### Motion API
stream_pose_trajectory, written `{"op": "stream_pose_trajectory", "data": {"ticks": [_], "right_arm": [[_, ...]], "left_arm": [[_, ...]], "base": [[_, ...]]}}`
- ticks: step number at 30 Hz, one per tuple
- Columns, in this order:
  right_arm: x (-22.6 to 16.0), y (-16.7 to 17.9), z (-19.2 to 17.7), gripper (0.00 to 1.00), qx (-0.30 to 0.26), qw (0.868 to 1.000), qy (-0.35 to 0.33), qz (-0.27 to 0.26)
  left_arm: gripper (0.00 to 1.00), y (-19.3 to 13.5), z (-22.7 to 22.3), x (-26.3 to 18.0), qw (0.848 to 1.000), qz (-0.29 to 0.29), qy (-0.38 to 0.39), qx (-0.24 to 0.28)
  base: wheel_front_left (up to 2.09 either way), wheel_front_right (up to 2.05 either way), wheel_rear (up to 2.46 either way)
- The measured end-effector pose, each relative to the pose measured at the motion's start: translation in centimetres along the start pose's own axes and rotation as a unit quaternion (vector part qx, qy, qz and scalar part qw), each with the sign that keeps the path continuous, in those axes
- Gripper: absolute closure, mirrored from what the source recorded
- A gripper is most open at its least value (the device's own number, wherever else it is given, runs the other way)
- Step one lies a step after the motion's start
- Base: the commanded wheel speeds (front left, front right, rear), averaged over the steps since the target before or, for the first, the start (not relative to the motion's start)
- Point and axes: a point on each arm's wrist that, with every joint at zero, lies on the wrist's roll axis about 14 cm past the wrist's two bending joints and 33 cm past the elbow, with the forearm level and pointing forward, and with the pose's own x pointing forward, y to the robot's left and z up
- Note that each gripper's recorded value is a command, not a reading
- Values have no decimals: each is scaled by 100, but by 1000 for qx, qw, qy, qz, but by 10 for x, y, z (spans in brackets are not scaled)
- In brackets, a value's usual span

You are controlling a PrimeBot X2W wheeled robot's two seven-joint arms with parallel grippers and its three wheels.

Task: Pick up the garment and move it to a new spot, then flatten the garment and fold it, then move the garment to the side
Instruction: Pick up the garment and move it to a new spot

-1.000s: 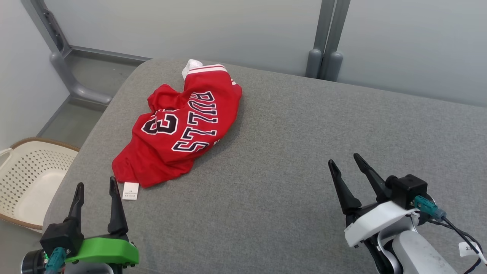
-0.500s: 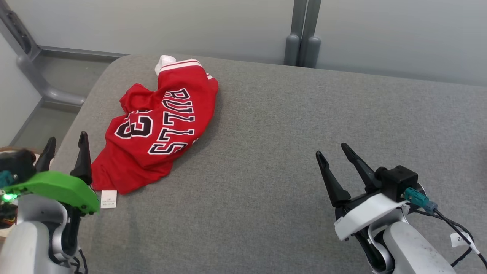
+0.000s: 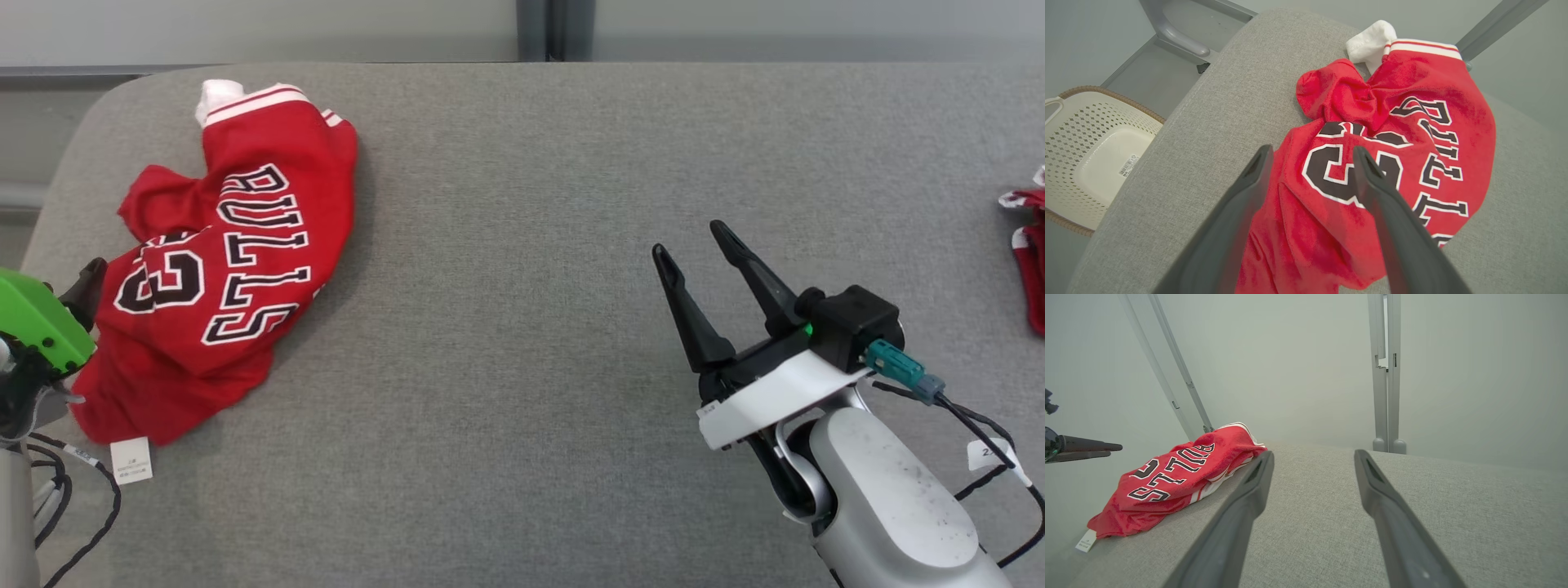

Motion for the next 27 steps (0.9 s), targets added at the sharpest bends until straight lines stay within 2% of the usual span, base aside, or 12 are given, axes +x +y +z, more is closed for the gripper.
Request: {"op": "stream_pose_trajectory", "data": {"ticks": [5, 9, 10, 11, 12, 20, 27], "right_arm": [[-9, -28, -5, 0, -5, 999, 7, -36], [-18, -45, -10, 0, -5, 998, 15, -61], [-20, -47, -12, 0, -5, 998, 17, -65], [-22, -50, -13, 0, -5, 997, 19, -69], [-24, -53, -14, 0, -6, 997, 21, -74], [-28, -52, -8, 0, -8, 997, 16, -78], [-34, -40, 8, 0, -6, 997, -2, -79]], "left_arm": [[0, 1, -54, 30, 992, 8, 125, -23], [0, -4, -85, 45, 982, 6, 187, -29], [22, -5, -91, 48, 980, 7, 197, -27], [76, -6, -94, 51, 979, 7, 201, -25], [100, -6, -94, 53, 979, 7, 201, -21], [100, -12, -75, 54, 986, -2, 167, 14], [100, -50, -11, 37, 990, -54, 77, 103]], "base": [[0, 0, 0], [0, 0, 0], [0, 0, 0], [0, 0, 0], [0, 0, 0], [0, 0, 0], [0, 0, 0]]}}
